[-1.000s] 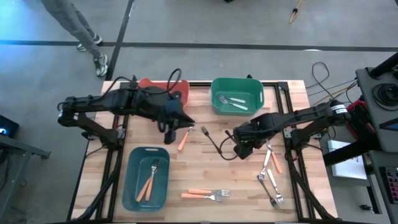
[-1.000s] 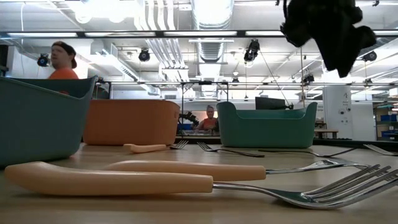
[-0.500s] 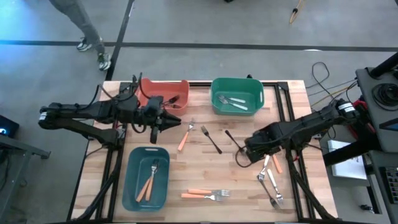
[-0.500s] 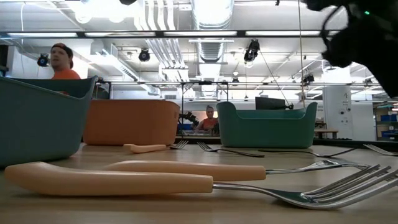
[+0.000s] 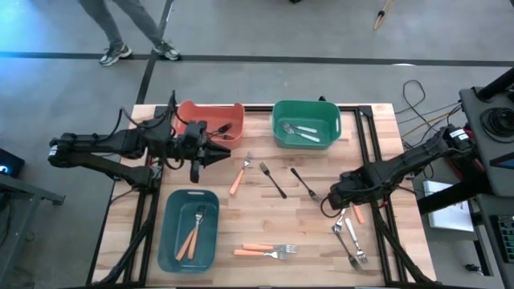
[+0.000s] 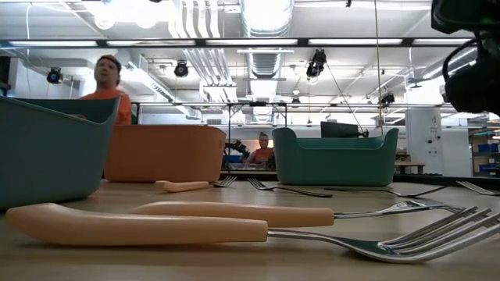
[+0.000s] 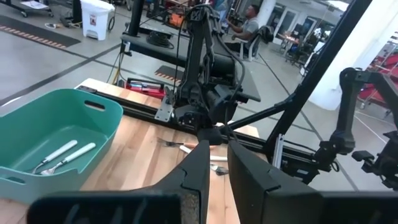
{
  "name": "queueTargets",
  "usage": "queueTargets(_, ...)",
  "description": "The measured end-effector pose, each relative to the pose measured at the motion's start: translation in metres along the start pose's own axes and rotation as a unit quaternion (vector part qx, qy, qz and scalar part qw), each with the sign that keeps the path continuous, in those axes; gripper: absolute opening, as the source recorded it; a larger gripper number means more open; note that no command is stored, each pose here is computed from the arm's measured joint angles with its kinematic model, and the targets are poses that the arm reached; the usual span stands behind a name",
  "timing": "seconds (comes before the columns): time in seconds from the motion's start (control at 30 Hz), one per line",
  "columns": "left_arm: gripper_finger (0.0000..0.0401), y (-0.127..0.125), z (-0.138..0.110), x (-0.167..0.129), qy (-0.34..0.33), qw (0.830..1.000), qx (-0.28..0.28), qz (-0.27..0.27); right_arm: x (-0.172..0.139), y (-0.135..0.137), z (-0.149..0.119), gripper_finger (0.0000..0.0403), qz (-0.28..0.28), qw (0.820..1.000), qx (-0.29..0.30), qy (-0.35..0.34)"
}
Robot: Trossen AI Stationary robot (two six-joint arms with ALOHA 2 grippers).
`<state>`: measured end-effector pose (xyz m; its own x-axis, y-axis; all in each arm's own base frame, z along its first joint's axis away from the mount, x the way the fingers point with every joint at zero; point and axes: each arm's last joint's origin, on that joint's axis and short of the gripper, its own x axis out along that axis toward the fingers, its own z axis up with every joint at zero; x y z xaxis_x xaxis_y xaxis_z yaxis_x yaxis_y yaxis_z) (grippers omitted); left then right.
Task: Sort silverware by color (type)
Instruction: Put the white fork into the green bin
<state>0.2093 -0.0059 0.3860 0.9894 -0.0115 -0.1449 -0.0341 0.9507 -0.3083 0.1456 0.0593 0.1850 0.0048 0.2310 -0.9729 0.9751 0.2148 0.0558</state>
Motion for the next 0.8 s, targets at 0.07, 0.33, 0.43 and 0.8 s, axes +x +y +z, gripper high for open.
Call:
queueTargets(0.07,0.0040,0.000,0.000,0.000,0.001,1.000,0.002,0.001,0.004,-0.002,0.001,0.0187,-0.008,1.000,0.003,-0.002)
queueTargets(0.33,0.0040,0.002,-0.001,0.003,0.001,1.000,0.002,0.015,0.027,0.002,0.006,0.0187,0.009,1.000,0.014,-0.002)
queueTargets(0.43,0.0040,0.002,-0.002,0.005,0.004,1.000,0.002,0.017,0.034,0.001,0.007,0.0187,-0.011,1.000,0.024,-0.006)
queueTargets(0.8,0.0040,0.004,-0.003,0.008,-0.005,0.998,0.012,0.054,0.056,0.009,0.010,0.0187,-0.027,0.999,0.016,-0.011)
